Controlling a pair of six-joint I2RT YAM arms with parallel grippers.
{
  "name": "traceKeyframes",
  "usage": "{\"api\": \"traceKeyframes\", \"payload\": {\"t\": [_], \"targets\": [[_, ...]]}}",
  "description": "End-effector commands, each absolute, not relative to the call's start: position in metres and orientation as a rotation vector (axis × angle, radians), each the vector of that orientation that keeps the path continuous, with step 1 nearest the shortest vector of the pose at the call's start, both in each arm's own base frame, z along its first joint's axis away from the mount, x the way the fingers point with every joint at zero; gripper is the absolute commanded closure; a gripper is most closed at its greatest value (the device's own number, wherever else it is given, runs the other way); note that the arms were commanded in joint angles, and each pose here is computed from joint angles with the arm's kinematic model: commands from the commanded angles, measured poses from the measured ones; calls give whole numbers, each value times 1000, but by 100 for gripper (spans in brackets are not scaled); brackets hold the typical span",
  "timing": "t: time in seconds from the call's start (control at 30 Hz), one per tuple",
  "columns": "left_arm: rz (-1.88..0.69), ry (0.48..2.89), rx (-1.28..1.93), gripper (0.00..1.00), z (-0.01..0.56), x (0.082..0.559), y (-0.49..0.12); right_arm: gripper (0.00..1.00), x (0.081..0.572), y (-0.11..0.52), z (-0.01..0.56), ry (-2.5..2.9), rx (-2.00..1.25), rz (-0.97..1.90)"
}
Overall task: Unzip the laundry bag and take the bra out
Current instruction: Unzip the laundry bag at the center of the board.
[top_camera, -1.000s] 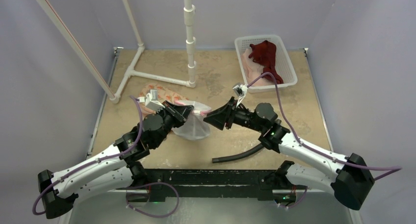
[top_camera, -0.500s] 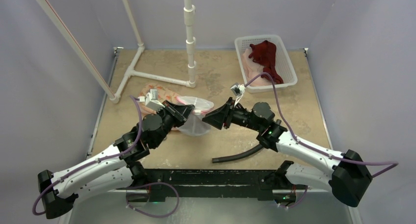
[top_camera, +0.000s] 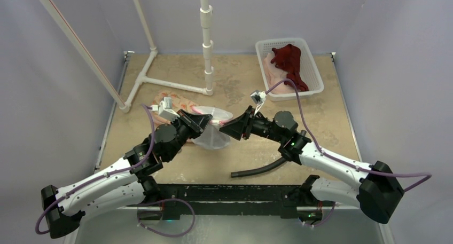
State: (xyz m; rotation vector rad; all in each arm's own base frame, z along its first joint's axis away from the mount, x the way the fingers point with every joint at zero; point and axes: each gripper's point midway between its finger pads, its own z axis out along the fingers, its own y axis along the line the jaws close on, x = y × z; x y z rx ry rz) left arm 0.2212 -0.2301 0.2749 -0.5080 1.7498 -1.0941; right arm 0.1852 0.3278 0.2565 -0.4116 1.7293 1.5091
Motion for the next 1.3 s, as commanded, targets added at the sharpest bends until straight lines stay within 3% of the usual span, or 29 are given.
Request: {"api": "traceKeyframes", "payload": {"t": [0.0,0.33,1.0,1.27], "targets": [[-1200,1640,-517,100,316,221,-232,59,187,330,282,1636,-404,1552],[-1202,1643,-518,100,314,222,-233,72,186,330,286,1623,-395,1565],[-1208,1650,-516,100,311,221,-235,82,190,333,281,1647,-382,1561],[-1208,1651,-515,100,311,221,-234,100,192,331,277,1668,-366,1540]]}}
